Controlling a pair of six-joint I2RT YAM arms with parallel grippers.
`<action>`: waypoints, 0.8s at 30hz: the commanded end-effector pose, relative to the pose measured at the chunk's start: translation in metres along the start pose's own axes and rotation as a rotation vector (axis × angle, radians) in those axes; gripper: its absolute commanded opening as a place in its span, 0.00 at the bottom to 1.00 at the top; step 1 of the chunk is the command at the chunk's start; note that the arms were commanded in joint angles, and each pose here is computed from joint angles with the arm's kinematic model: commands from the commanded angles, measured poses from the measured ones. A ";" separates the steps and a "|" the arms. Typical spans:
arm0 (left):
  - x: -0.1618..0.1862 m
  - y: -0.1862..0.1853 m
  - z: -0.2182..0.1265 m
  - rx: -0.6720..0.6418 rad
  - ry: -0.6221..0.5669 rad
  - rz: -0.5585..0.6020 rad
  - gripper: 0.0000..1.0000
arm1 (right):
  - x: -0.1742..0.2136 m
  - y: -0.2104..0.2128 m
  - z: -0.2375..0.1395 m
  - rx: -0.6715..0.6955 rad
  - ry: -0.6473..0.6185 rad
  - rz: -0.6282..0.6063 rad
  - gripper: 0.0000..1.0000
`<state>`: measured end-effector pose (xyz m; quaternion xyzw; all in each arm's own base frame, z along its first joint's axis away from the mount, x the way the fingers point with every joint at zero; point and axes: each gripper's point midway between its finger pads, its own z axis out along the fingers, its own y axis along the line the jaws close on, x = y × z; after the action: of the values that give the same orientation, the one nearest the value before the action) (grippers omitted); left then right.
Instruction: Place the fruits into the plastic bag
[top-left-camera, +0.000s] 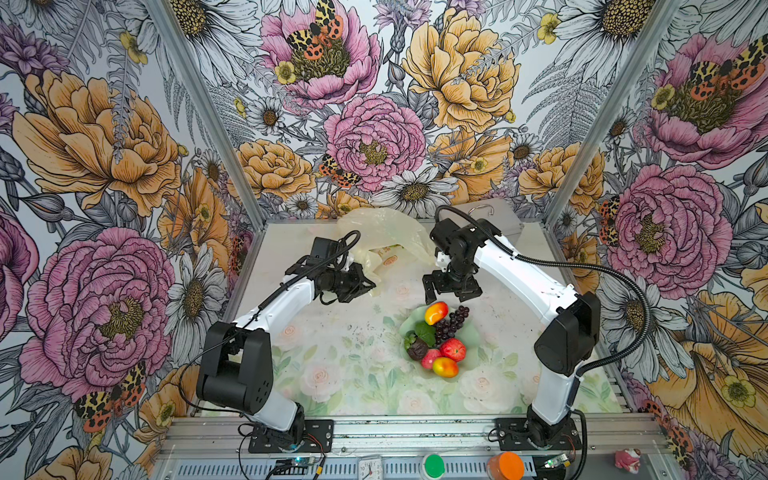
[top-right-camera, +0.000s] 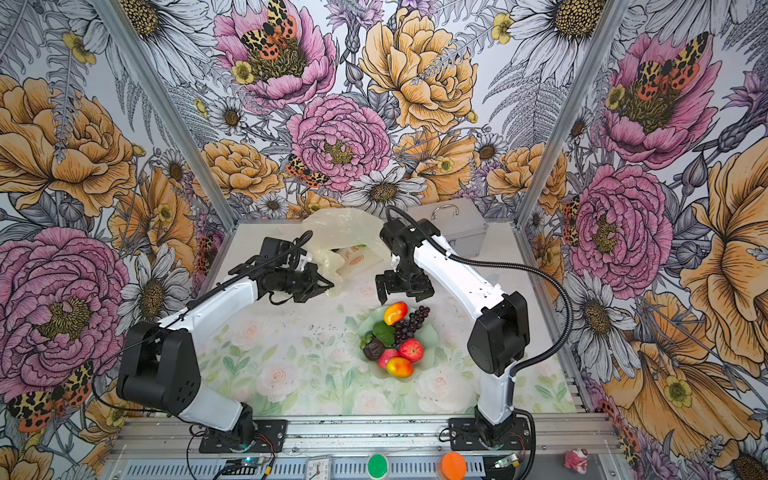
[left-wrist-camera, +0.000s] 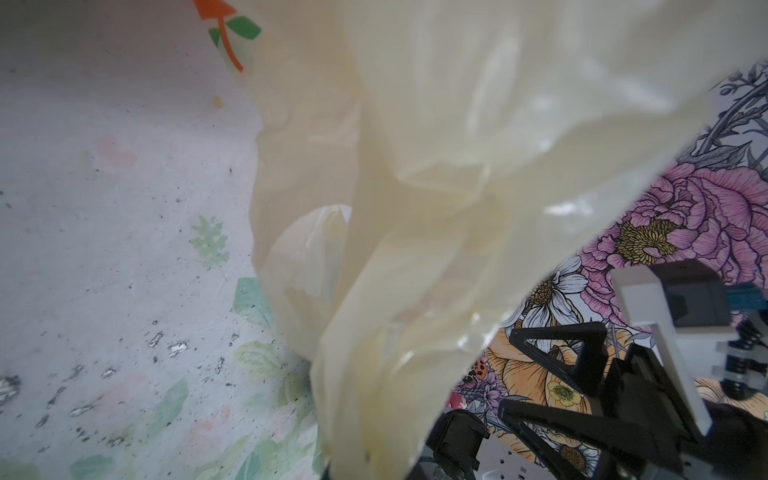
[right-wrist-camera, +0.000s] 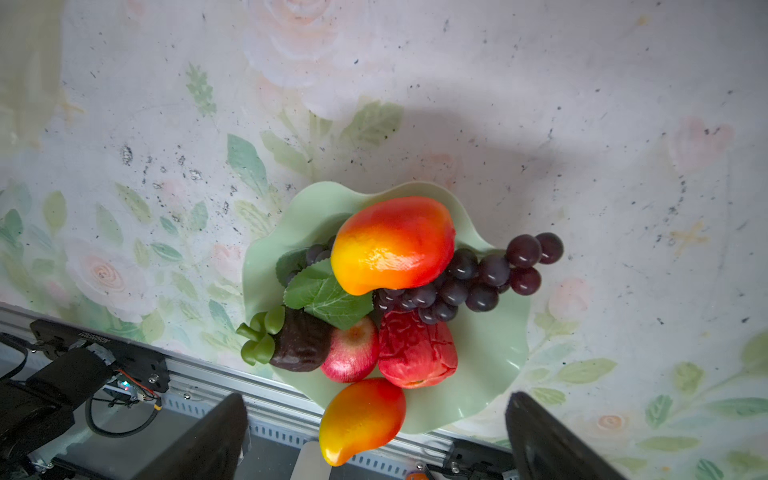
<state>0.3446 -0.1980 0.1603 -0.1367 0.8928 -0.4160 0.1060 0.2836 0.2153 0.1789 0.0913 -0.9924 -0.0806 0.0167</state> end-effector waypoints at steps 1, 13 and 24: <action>0.003 0.001 -0.005 0.010 -0.009 0.034 0.00 | -0.006 -0.001 0.010 0.043 0.007 -0.027 0.99; 0.003 0.009 -0.009 0.012 -0.010 0.018 0.00 | -0.026 0.010 0.053 0.044 0.064 -0.033 0.99; 0.001 0.019 -0.017 0.018 -0.022 -0.018 0.00 | -0.025 0.002 0.079 0.078 0.111 -0.030 0.95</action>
<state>0.3378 -0.1770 0.1466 -0.1591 0.8924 -0.4100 0.1014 0.3038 0.2345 0.1108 0.1023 -0.9915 -0.0473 0.0651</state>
